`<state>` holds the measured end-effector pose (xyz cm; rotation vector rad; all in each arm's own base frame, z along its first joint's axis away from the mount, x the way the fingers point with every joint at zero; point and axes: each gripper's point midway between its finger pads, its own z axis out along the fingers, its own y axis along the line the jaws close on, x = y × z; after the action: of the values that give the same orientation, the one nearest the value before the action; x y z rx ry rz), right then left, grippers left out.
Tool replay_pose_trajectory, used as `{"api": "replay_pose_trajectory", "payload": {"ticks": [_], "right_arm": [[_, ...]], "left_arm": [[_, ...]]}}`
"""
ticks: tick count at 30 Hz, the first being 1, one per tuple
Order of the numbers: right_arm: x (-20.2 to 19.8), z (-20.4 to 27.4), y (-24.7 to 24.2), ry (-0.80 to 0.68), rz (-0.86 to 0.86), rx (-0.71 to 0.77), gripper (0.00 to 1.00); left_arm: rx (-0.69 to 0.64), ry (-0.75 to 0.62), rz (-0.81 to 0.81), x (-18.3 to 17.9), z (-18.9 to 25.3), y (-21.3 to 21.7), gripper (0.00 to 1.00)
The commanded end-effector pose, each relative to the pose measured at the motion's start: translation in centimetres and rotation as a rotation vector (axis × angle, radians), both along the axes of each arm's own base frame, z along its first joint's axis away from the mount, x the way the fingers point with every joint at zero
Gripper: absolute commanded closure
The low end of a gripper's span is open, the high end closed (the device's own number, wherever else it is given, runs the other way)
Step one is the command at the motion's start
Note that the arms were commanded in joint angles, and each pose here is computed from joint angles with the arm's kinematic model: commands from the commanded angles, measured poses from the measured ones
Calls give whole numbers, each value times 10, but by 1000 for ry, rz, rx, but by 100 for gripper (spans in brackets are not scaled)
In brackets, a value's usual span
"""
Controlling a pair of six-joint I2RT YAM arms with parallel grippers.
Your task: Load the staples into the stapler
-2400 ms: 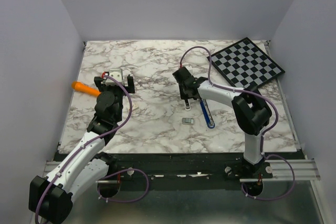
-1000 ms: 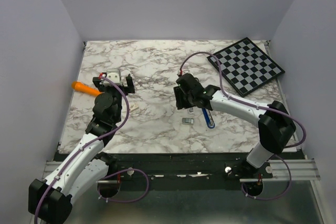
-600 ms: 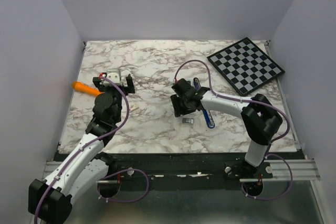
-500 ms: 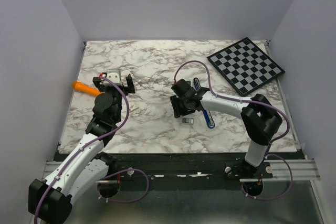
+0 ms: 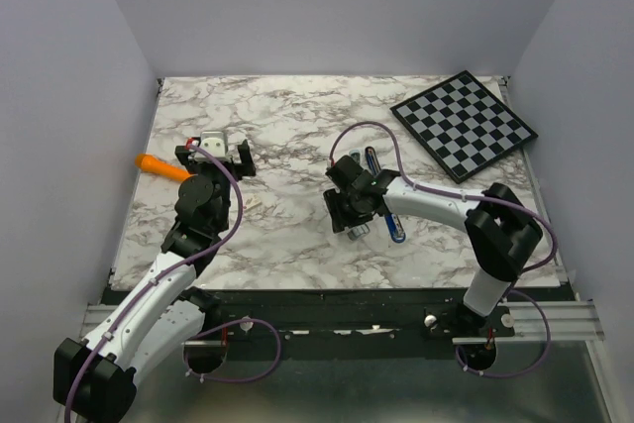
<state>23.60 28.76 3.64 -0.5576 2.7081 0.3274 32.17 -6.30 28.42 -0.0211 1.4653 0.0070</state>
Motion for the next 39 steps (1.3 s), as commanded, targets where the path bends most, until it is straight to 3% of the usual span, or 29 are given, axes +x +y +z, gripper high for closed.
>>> {"api": "replay_pose_trajectory", "payload": {"ticks": [1, 6, 16, 39], "right_arm": [[-3, 29, -3, -38, 8, 25, 42], [-2, 31, -19, -66, 40, -47, 43], [-14, 8, -32, -10, 54, -114, 56], [-10, -9, -34, 16, 67, -179, 71]], "left_arm": [[-44, -30, -25, -2, 15, -5, 1], [-79, -32, -36, 6, 24, -10, 1], [-86, -54, -18, 29, 35, -14, 1], [-61, -43, -5, 16, 24, -4, 1]]}}
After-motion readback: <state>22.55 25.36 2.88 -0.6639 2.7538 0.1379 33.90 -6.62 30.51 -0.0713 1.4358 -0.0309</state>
